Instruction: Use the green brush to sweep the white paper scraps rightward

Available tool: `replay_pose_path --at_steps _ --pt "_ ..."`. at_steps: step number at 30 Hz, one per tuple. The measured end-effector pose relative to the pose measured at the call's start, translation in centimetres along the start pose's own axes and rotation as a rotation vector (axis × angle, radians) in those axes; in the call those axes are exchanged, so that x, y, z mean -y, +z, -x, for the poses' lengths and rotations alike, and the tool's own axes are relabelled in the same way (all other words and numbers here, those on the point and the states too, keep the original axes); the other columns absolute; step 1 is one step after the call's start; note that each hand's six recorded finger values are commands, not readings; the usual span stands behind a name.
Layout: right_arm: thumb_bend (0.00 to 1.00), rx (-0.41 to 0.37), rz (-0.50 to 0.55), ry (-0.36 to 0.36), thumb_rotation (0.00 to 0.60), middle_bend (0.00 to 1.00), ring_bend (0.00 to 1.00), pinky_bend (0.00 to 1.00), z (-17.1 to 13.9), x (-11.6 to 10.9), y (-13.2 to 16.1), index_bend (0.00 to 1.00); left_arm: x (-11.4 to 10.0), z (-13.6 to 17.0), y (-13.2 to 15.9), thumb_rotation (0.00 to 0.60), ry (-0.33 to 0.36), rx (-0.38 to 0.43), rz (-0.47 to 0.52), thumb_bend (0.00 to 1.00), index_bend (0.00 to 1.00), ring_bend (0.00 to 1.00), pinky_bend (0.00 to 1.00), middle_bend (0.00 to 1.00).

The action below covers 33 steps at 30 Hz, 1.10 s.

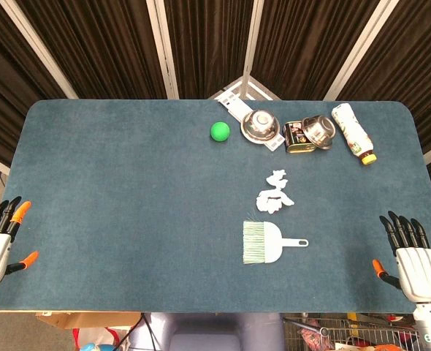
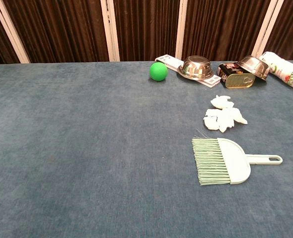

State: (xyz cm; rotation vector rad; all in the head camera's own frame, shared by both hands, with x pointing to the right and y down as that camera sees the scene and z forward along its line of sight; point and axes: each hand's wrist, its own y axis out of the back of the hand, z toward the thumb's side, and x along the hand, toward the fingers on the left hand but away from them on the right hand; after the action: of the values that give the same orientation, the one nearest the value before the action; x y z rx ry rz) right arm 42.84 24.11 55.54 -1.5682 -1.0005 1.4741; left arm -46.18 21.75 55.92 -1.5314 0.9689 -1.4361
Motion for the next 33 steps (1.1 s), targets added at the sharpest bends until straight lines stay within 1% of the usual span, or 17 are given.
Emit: replay_pose_path --at_steps 8,15,16,17,19,20,21,22,23,24,25,26,27,29,33 --pt "0.33 0.002 0.007 0.001 0.600 0.00 0.00 0.00 0.0 0.0 0.0 0.00 0.0 0.0 0.0 0.600 0.001 0.001 -0.001 0.00 0.00 0.00 0.00 0.00" --pt "0.33 -0.008 0.028 0.002 0.600 0.00 0.00 0.00 0.4 0.1 0.6 0.00 -0.1 0.1 -0.2 0.600 0.003 -0.010 0.008 0.00 0.00 0.00 0.00 0.00" --pt "0.33 -0.011 0.030 0.006 0.600 0.00 0.00 0.01 0.6 0.2 0.8 0.00 -0.1 0.1 -0.3 0.600 0.003 -0.010 0.008 0.00 0.00 0.00 0.00 0.00" --pt "0.33 -0.015 0.032 0.010 0.600 0.00 0.01 0.05 0.8 0.3 1.0 0.00 -0.1 0.1 -0.3 0.600 0.003 -0.010 0.008 0.00 0.00 0.00 0.00 0.00" --pt "0.33 -0.026 0.028 0.017 0.600 0.09 0.12 0.21 1.2 0.5 1.6 0.00 -0.2 0.1 -0.3 0.600 0.004 -0.011 0.008 0.00 0.00 0.00 0.00 0.00" --pt "0.33 -0.031 0.024 0.020 0.600 0.21 0.26 0.34 1.4 0.6 1.8 0.00 -0.2 0.1 -0.3 0.600 0.004 -0.011 0.008 0.00 0.00 0.00 0.00 0.00" --pt "0.33 -0.038 0.019 0.023 0.600 0.36 0.41 0.47 1.7 0.8 2.2 0.00 -0.2 0.1 -0.3 0.600 0.005 -0.012 0.008 0.00 0.00 0.00 0.00 0.00" --pt "0.33 -0.045 0.015 0.026 0.600 0.46 0.51 0.54 2.0 0.9 2.5 0.00 -0.2 0.1 -0.3 0.600 0.006 -0.012 0.008 0.00 0.00 0.00 0.00 0.00" --pt "0.33 -0.051 0.011 0.028 0.600 0.58 0.63 0.63 2.3 1.1 2.9 0.00 -0.2 0.1 -0.3 0.600 0.007 -0.012 0.008 0.00 0.00 0.00 0.00 0.00" --pt "0.32 -0.063 0.007 0.032 0.600 0.67 0.71 0.69 2.7 1.3 3.5 0.02 -0.2 0.1 -0.3 0.600 0.008 -0.012 0.008 0.00 0.00 0.00 0.00 0.00" --pt "0.32 -0.071 0.006 0.038 0.600 0.73 0.77 0.72 2.9 1.6 4.0 0.05 -0.2 0.0 -0.3 0.600 0.008 -0.012 0.009 0.00 0.00 0.00 0.00 0.00" --pt "0.33 -0.079 0.005 0.046 0.600 0.80 0.83 0.77 3.2 1.9 4.4 0.09 -0.3 0.0 -0.3 0.600 0.008 -0.012 0.009 0.00 0.00 0.00 0.00 0.00" --pt "0.33 -0.088 0.003 0.058 0.600 0.85 0.88 0.81 3.5 2.3 5.1 0.15 -0.3 0.0 -0.3 0.600 0.009 -0.011 0.009 0.00 0.00 0.00 0.00 0.00" --pt "0.33 -0.104 -0.004 0.077 0.600 0.90 0.93 0.85 3.9 2.9 6.1 0.21 -0.2 0.0 -0.3 0.600 0.007 -0.011 0.008 0.00 0.00 0.00 0.00 0.00" --pt "0.33 -0.148 -0.032 0.112 0.600 0.95 0.97 0.88 4.7 4.5 8.7 0.30 -0.3 0.0 -0.3 0.600 0.008 -0.011 0.012 0.00 0.00 0.00 0.00 0.00"
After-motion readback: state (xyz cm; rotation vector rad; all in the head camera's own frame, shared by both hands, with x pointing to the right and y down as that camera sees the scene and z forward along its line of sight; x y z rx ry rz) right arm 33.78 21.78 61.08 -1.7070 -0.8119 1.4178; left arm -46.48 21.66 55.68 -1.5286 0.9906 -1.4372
